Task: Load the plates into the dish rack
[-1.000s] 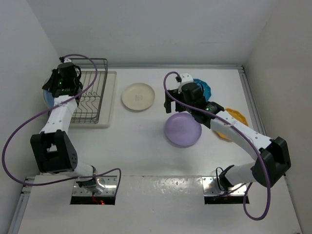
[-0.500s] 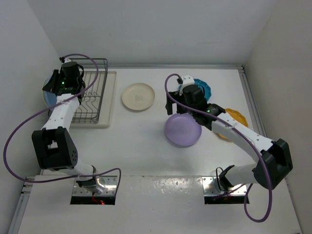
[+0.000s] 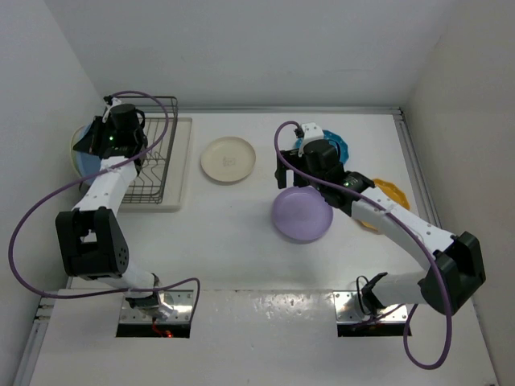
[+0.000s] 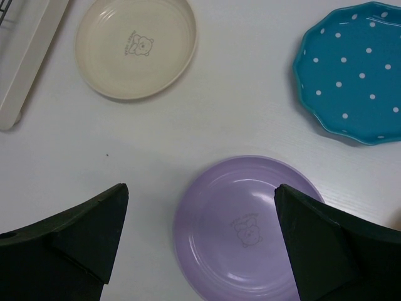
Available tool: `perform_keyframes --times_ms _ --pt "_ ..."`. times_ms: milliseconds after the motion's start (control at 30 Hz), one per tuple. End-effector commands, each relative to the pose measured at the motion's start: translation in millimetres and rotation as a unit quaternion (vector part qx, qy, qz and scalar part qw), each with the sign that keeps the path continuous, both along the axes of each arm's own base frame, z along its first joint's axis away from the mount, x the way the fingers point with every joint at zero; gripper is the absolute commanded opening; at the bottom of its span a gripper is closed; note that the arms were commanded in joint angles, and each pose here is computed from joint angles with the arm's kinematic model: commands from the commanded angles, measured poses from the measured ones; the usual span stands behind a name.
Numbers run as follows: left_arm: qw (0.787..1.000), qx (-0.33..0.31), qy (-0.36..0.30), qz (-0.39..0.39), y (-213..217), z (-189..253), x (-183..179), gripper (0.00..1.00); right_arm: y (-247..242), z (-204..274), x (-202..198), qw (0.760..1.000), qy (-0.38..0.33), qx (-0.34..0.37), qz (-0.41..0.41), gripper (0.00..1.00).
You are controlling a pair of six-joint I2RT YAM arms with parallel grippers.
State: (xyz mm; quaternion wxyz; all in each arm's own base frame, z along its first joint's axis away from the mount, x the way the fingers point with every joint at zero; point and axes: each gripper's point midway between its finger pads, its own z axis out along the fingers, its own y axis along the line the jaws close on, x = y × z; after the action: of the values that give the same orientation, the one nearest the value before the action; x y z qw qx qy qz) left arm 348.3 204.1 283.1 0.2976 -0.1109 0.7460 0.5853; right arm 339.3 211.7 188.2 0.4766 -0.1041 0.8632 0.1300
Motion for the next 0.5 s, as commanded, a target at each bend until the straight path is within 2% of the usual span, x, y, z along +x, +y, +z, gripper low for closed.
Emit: perform_keyframes --times_ms 0,467 --pt "1.000 0.009 -0.013 0.001 -4 3 2 0.00 -4 19 4 0.999 -0.032 0.011 -0.007 1.00" --pt "0.999 0.018 -0.012 0.025 3 10 -9 0.00 -10 18 5 0.999 -0.035 0.004 -0.014 1.00"
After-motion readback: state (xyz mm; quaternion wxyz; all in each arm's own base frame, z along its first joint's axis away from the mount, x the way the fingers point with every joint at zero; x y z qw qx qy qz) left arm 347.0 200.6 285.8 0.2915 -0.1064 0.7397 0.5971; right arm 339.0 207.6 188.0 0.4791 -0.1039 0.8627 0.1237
